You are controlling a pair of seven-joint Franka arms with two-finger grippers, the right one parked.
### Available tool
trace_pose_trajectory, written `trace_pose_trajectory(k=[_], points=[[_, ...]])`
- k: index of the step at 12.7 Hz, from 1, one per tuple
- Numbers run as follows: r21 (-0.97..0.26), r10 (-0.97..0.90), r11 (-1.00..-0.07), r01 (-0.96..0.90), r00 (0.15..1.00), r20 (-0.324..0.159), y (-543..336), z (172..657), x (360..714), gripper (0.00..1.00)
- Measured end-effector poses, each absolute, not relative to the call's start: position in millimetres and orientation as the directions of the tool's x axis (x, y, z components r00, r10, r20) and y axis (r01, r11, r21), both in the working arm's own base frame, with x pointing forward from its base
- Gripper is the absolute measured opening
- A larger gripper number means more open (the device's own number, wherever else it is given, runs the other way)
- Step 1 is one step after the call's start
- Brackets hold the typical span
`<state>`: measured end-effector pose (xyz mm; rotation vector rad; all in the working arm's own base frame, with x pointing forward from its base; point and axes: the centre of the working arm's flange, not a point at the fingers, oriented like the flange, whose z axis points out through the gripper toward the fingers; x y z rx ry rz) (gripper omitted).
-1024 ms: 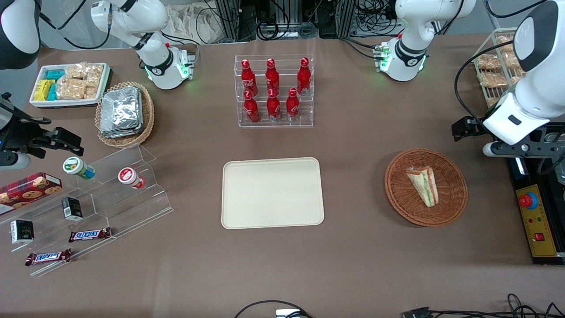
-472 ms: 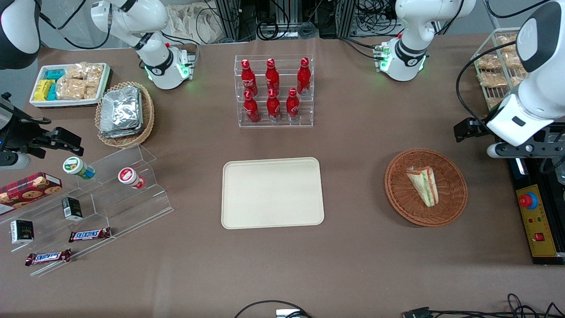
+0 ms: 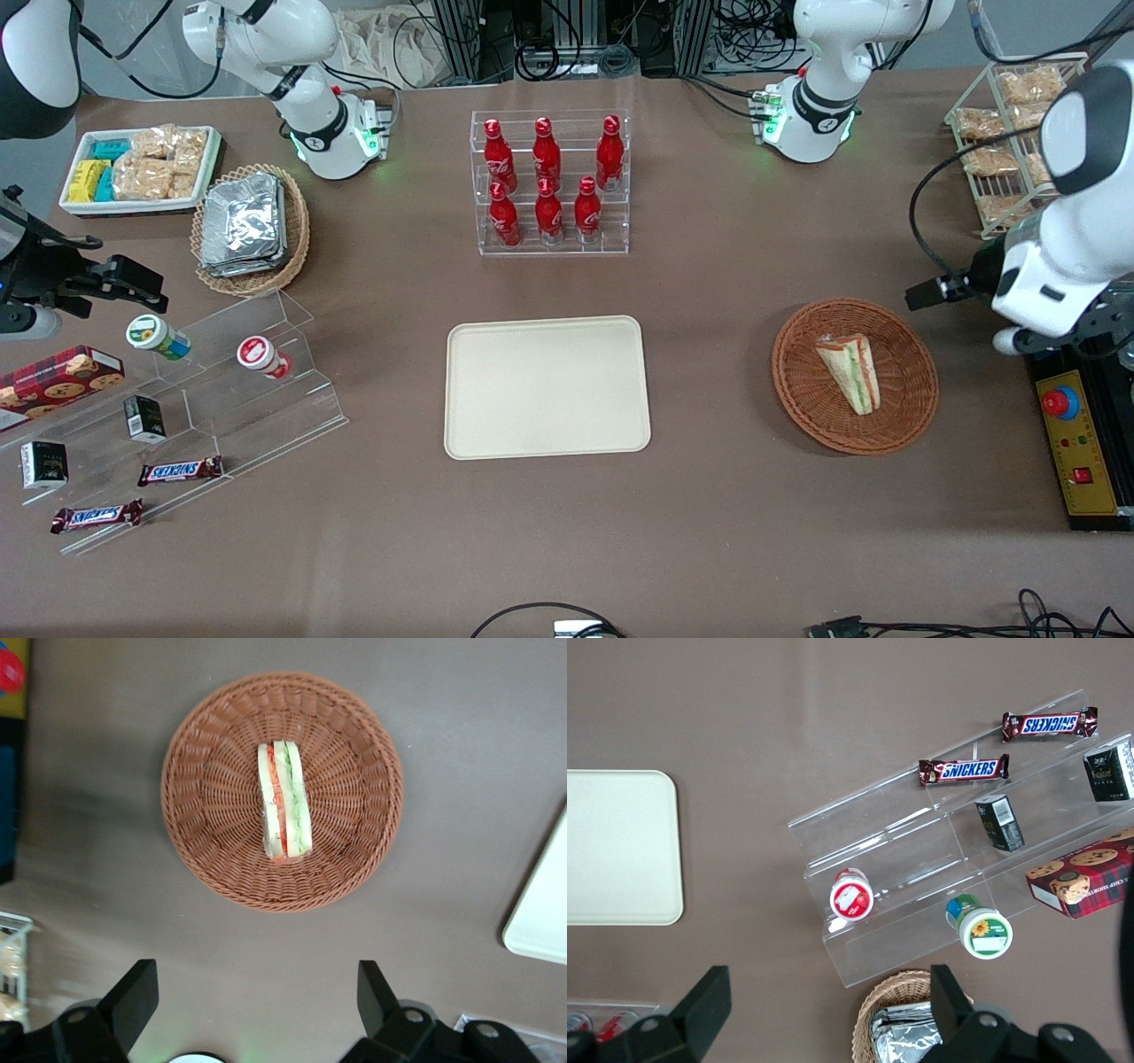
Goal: Place sandwich from basket to tray
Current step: 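Move the left gripper toward the wicker basket holding the sandwich, then lower the left gripper onto the wrapped sandwich and close on it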
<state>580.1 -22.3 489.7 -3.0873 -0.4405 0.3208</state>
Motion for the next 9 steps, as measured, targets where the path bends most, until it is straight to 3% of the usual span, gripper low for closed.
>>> trace_pose_trajectory(k=[9], points=[[-0.067,0.318,-0.947,0.315,0.884,-0.343,-23,306,620,0.99]])
